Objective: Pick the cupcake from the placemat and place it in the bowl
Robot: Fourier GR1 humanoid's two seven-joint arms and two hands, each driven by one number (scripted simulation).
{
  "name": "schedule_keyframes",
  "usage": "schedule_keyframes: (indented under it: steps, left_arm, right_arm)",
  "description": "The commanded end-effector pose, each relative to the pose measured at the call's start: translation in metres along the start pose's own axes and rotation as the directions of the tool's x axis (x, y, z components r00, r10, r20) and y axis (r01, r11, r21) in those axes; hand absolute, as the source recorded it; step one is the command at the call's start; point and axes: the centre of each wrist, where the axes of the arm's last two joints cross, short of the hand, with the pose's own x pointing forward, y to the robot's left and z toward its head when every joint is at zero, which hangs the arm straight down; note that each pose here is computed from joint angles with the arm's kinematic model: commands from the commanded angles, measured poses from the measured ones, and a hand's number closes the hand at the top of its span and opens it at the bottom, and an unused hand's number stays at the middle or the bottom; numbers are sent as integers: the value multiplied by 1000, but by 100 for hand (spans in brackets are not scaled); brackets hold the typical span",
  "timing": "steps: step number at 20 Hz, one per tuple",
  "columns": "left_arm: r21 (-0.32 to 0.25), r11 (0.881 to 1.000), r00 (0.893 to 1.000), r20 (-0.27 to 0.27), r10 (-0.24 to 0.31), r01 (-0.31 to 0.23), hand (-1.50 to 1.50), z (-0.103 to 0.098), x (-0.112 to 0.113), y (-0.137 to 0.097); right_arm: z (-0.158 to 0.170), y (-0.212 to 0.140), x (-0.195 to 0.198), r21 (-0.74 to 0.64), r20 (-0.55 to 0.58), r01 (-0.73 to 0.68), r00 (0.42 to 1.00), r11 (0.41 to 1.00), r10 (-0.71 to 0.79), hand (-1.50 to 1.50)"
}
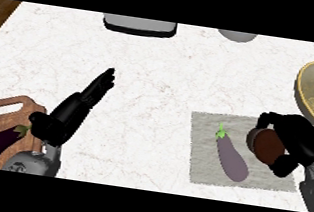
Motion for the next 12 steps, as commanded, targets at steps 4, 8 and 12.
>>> schedule_keyframes:
  steps: [4,8,12]
  left_arm:
    - [7,1000,1000,-8,2,-2,0,9,-4,10]
    - [25,1000,1000,-12,-3,3,0,-10,7,6]
    - [2,1000,1000,-11,5,-5,0,6,-6,7]
  right_arm:
    - [22,-39,1,-360,47,95,995,928,-84,150]
    - [47,-80,0,-475,139,270,963,838,-232,150]
    - [55,-95,-36,-527,135,373,924,764,-358,150]
